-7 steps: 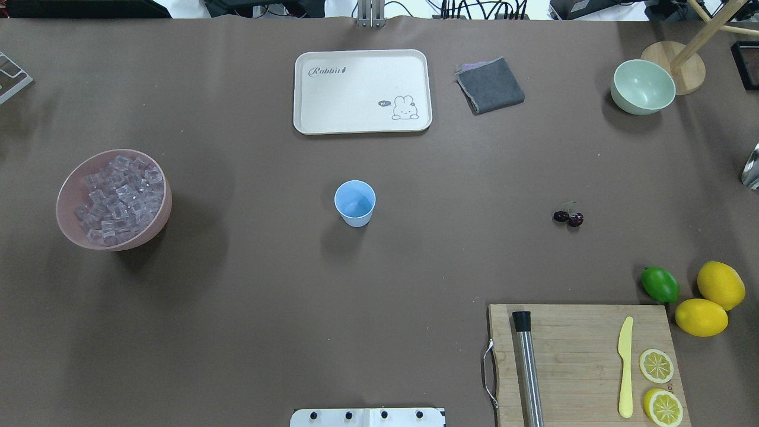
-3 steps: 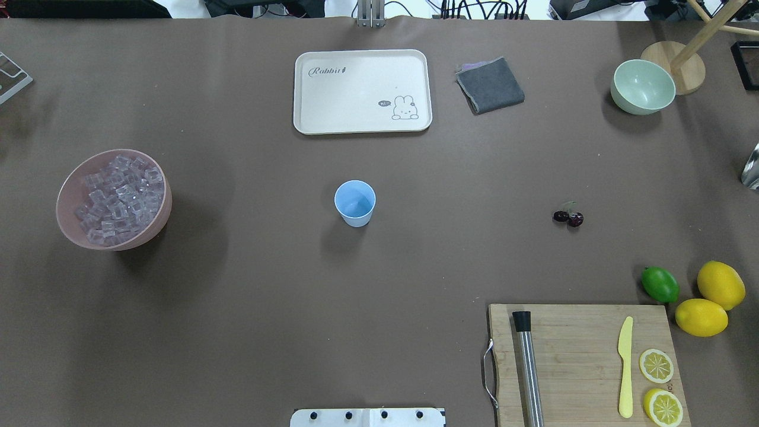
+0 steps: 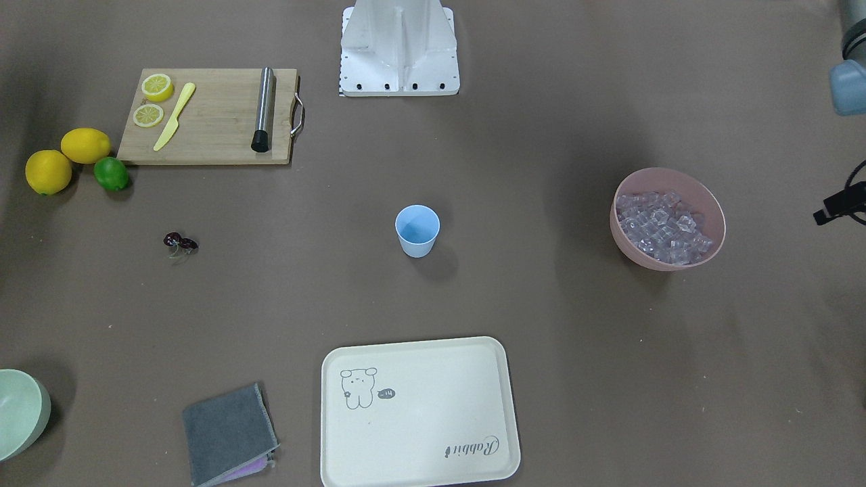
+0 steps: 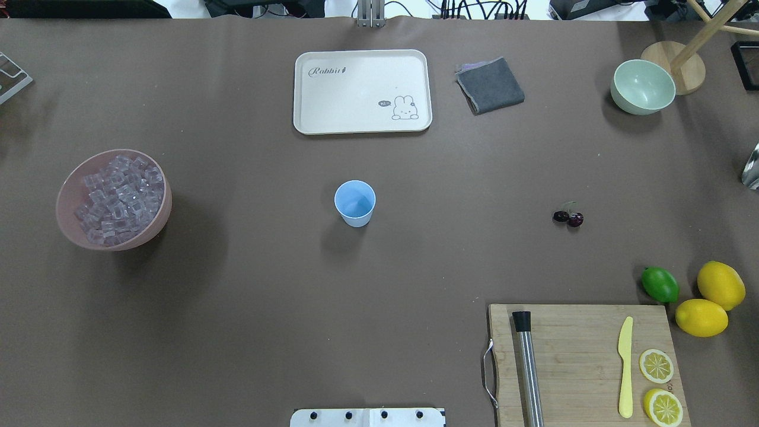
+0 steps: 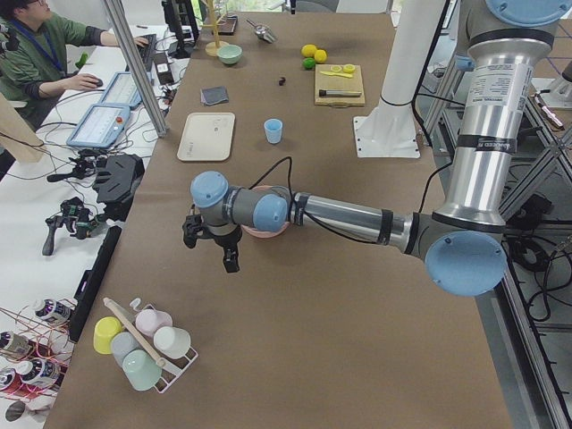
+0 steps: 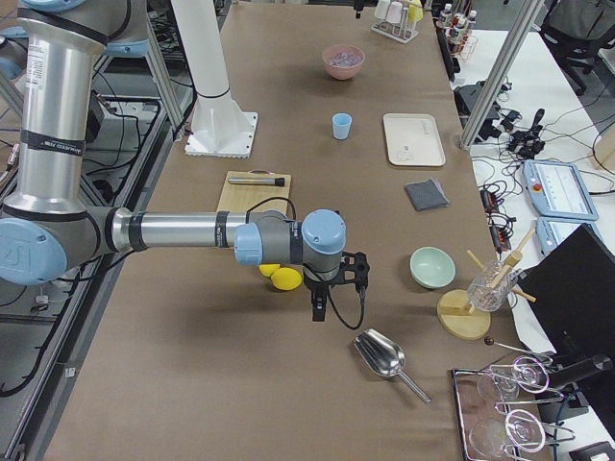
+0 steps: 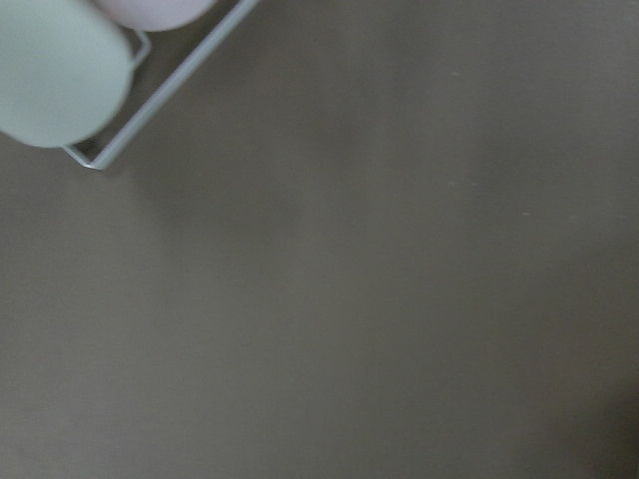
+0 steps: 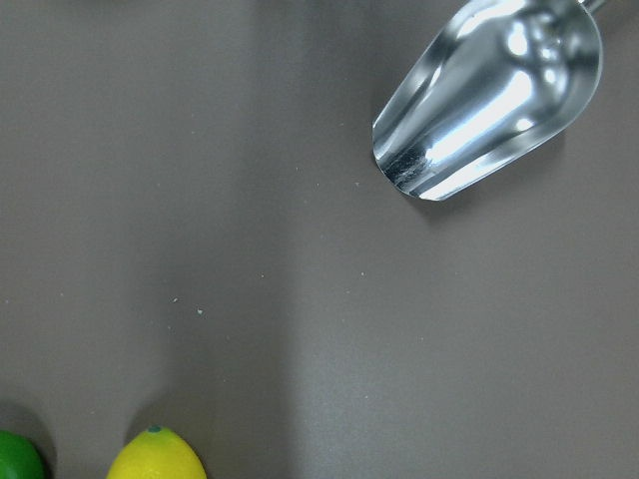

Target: Put ice and cherries in cup

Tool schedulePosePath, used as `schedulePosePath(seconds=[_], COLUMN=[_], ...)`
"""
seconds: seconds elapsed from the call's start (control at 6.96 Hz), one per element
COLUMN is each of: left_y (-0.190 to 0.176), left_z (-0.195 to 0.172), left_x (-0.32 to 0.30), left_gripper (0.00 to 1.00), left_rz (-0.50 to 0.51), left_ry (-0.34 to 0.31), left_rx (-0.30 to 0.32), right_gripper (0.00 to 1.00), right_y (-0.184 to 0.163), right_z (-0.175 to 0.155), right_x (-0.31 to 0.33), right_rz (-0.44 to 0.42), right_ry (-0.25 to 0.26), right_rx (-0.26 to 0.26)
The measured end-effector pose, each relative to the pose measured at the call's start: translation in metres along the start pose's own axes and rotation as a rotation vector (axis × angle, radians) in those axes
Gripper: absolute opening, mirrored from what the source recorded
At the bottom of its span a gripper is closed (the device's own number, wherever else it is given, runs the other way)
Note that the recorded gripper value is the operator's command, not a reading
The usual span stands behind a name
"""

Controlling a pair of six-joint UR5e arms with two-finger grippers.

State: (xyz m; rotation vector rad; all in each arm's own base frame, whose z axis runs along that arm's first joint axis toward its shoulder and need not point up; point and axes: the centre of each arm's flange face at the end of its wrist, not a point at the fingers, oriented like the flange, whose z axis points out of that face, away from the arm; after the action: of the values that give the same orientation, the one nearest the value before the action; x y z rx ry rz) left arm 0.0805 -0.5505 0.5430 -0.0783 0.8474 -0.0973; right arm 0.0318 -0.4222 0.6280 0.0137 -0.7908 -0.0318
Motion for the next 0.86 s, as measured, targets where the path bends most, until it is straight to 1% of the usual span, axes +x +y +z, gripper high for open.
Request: schedulePosePath(seconds=[0.14, 0.43, 0.58, 0.86], left_y=[0.007, 0.009, 0.010, 0.014], left_z=[0.006, 0.029, 0.041, 0.057], left_x=[0.044, 0.102, 0.119, 0.128], left_gripper=[0.98, 0.98, 0.98, 0.98], left_rz=[-0.008, -0.034, -0.067, -0.135], left_ry=[0.015, 0.019, 0.014, 0.002], left_rx=[-0.011, -0.049, -0.067, -0.093], right_gripper=[1.00, 1.00, 1.00, 1.00], right_y=[0.000, 0.001, 0.001, 0.001], right_z=[0.000, 0.001, 0.002, 0.003], right_x=[0.000, 0.000, 0.000, 0.001], right_rz=[-0.001, -0.001, -0.001, 0.001], right_ry=[0.000, 0.000, 0.000, 0.001], right_rx=[-0.001, -0.003, -0.005, -0.007])
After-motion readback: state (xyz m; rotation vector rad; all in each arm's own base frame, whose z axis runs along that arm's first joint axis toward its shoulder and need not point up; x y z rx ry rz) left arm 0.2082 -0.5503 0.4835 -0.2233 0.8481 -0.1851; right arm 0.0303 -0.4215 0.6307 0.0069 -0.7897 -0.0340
